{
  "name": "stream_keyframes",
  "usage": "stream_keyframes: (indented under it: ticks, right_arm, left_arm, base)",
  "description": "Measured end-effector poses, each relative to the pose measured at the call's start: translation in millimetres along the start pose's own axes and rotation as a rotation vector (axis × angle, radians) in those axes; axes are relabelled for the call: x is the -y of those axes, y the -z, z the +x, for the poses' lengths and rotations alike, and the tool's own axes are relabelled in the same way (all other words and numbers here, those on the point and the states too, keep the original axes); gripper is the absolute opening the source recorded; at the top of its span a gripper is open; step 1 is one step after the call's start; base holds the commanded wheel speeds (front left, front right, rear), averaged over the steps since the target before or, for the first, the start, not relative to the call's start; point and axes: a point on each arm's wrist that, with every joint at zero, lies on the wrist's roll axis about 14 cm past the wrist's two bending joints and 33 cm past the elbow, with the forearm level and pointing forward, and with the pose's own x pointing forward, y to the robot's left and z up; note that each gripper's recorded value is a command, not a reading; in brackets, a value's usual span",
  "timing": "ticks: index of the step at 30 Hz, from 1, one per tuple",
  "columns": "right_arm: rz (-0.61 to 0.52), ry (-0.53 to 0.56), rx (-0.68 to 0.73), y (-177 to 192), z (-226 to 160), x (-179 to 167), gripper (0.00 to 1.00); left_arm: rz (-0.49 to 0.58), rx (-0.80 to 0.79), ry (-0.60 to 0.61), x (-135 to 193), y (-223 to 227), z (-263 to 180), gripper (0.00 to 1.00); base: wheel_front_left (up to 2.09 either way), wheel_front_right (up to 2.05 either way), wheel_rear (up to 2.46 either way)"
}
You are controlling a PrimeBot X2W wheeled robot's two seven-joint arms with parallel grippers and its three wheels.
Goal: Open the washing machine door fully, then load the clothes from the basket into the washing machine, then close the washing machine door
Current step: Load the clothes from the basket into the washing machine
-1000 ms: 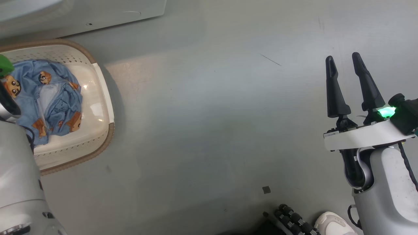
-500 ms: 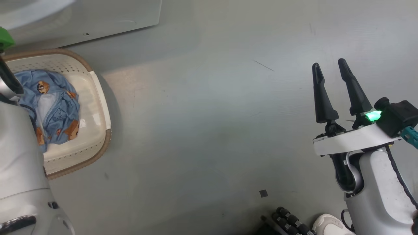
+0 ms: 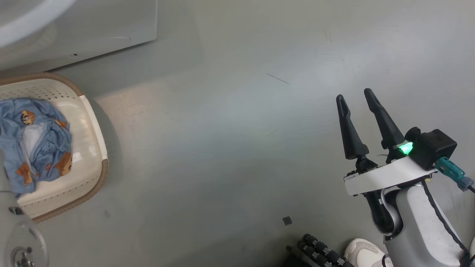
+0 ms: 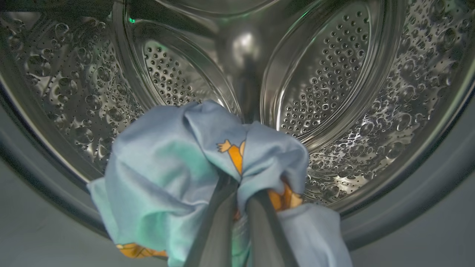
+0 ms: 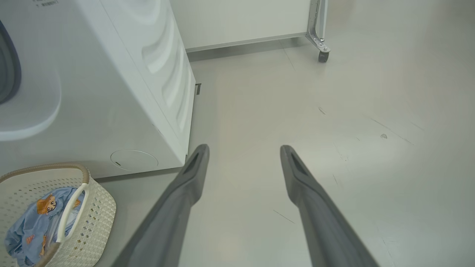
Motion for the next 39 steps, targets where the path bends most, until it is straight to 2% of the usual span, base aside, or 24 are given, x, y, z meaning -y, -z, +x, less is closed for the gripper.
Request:
stream_keyframes:
  ticks: [9,18,25,35,39]
  right_arm:
    - [-0.012,0.046,-0.038,8,-13,14,1.0]
    - [-0.016,0.061,-0.075,17,-24,19,1.0]
    - [-0.026,0.087,-0.111,26,-33,27,1.0]
    - [-0.023,0.089,-0.13,33,-33,26,1.0]
    - [-0.018,0.091,-0.13,33,-33,26,1.0]
  left_arm:
    - [-0.036,-0.007,0.045,19,-4,30,0.0]
    - [-0.04,0.067,-0.022,-9,-27,55,0.0]
    - [-0.138,0.21,-0.072,-16,-74,78,0.0]
    - [-0.209,0.142,-0.111,-22,-42,80,0.0]
    - [-0.202,0.108,-0.078,-11,-31,80,0.0]
  base:
    - [0.0,0.0,0.0]
    - [0.0,0.0,0.0]
    - [0.0,0.0,0.0]
    - [0.0,0.0,0.0]
    - [0.0,0.0,0.0]
